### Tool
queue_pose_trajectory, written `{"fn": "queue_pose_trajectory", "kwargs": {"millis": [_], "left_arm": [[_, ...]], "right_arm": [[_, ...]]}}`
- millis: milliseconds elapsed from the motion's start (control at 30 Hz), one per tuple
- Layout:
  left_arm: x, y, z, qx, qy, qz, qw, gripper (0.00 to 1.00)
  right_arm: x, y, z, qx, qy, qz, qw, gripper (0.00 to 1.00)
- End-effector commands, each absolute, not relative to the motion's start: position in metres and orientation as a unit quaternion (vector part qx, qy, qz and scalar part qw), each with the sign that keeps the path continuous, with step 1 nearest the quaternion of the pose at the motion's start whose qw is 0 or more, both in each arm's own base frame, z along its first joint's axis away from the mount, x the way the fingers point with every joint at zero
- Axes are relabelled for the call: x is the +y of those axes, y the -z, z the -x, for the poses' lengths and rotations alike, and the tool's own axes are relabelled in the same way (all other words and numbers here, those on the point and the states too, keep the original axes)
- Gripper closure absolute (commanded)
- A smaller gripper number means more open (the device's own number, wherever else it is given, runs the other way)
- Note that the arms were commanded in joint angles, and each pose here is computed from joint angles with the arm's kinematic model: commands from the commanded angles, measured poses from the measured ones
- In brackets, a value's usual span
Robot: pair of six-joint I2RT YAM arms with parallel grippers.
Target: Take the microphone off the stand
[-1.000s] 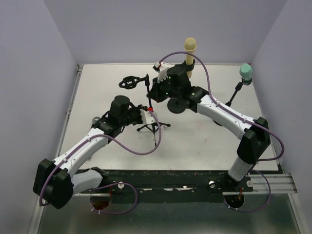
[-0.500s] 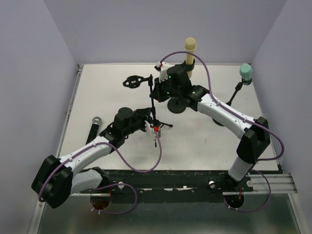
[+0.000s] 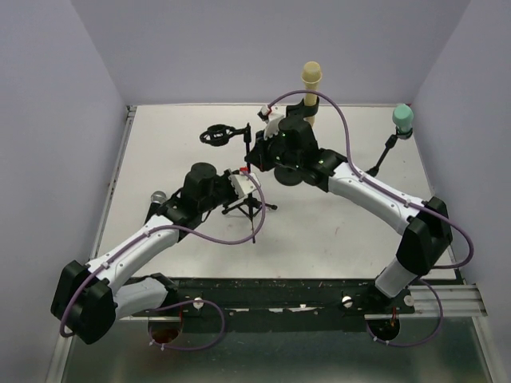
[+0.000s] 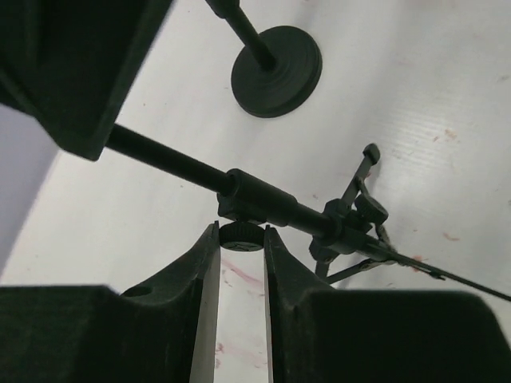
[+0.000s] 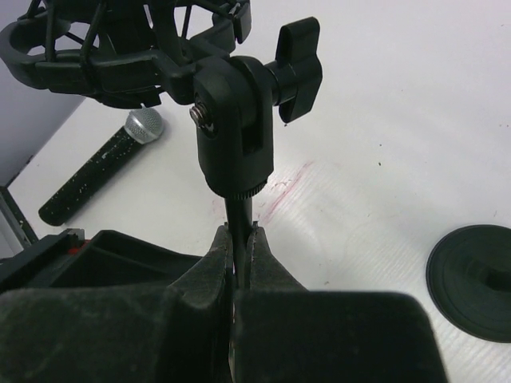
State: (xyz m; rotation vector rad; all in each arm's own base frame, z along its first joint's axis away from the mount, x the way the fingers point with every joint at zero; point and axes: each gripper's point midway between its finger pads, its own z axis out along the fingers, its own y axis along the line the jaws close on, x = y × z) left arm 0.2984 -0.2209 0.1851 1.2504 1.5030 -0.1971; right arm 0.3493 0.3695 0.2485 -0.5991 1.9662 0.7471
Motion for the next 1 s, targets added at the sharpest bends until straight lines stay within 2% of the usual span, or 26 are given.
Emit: {"fn": "queue_pose_trajectory", "kwargs": {"millis": [0, 267, 433, 667, 767, 867, 967], "left_arm": [[-0.225, -0.235, -0.297, 0.678, 0.176, -0.408, 0.586, 1.0], [-0.215, -0.244, -0.309, 0.738, 0.254, -0.302, 0.548, 1.0], [-0.218, -0.242, -0.309, 0.767, 0.357, -0.221, 0.485, 1.0], [-0.238, -0.248, -0.3, 0.755, 0.473, -0.178, 0.418, 1.0], [-0.243, -0.247, -0.294, 0.751, 0.538, -0.146, 0.353, 1.0], [-0.249, -0.24, -0.282, 0.733, 0.623, -0.12, 0.245, 1.0], [-0.247, -0.23, -0.279, 0.724, 0.657, -0.087, 0.192, 1.0]], "right_arm": [[0.352, -0.277, -0.349, 0.776, -0.307, 0.205, 0.512, 0.99], [0.333, -0.3, -0.349, 0.748, -0.313, 0.151, 0.566, 0.99], [0.33, -0.305, -0.346, 0.739, -0.319, 0.148, 0.575, 0.99], [0.325, -0.302, -0.35, 0.74, -0.302, 0.14, 0.584, 0.99], [0.325, -0.298, -0.352, 0.744, -0.298, 0.137, 0.582, 0.99], [0.328, -0.294, -0.354, 0.747, -0.296, 0.143, 0.578, 0.99], [0.332, -0.29, -0.357, 0.751, -0.293, 0.143, 0.574, 0.99]]}}
